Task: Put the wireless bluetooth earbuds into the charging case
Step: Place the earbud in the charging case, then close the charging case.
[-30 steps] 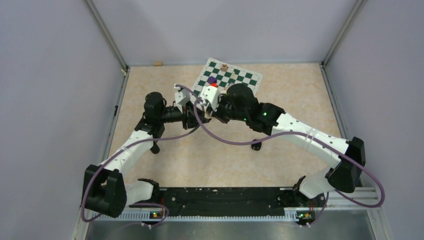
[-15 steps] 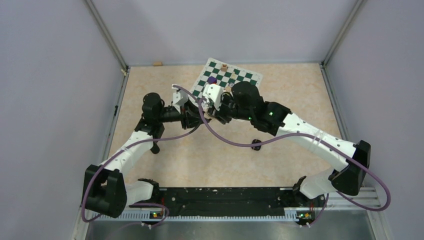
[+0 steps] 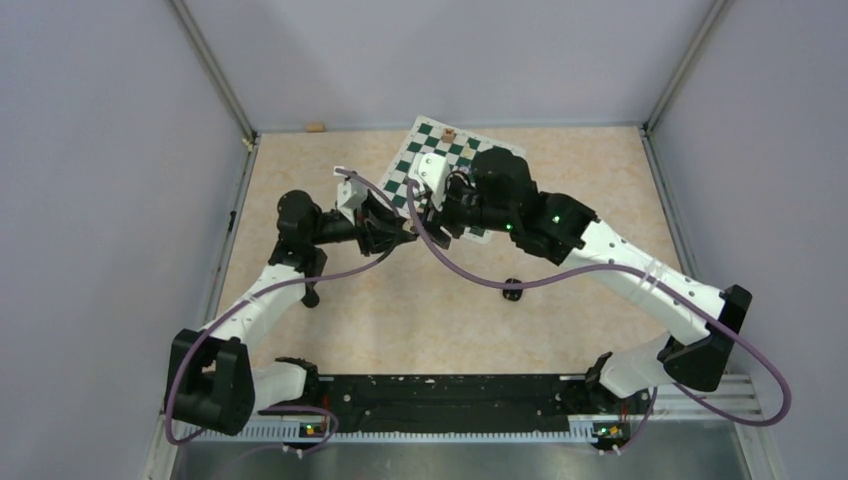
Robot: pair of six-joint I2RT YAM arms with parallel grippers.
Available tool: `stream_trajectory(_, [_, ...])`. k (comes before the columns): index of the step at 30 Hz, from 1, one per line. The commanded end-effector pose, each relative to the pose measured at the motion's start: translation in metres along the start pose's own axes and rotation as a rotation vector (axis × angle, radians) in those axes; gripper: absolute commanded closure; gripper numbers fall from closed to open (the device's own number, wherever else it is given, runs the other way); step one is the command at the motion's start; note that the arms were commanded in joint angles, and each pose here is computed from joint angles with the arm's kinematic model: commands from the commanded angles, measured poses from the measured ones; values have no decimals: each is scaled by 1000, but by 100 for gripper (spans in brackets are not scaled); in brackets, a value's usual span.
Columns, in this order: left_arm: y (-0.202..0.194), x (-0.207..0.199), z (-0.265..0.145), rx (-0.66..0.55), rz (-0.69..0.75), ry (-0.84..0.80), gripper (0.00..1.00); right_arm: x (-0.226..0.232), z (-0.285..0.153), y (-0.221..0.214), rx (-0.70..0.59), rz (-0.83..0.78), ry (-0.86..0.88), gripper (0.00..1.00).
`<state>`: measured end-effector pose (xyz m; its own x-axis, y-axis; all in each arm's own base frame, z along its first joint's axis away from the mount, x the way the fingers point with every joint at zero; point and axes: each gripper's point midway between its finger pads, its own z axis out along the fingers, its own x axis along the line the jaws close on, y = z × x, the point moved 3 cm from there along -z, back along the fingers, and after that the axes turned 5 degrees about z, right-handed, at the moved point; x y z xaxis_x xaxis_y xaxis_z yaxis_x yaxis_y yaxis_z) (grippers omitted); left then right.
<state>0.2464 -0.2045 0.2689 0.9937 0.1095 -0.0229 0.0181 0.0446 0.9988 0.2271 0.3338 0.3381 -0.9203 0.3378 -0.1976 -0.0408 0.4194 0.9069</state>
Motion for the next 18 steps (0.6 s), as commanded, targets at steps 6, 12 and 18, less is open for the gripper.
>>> stream_trajectory(6, [22, -16, -8, -153, 90, 11, 100, -46, -68, 58, -172, 44, -160, 27])
stream_trajectory(12, [34, -19, -12, -280, 83, 73, 100, -48, -51, 34, -128, 34, -152, 24])
stream_trajectory(18, [39, -24, -14, -318, 69, 80, 100, -45, -34, 27, -129, 73, -119, 24])
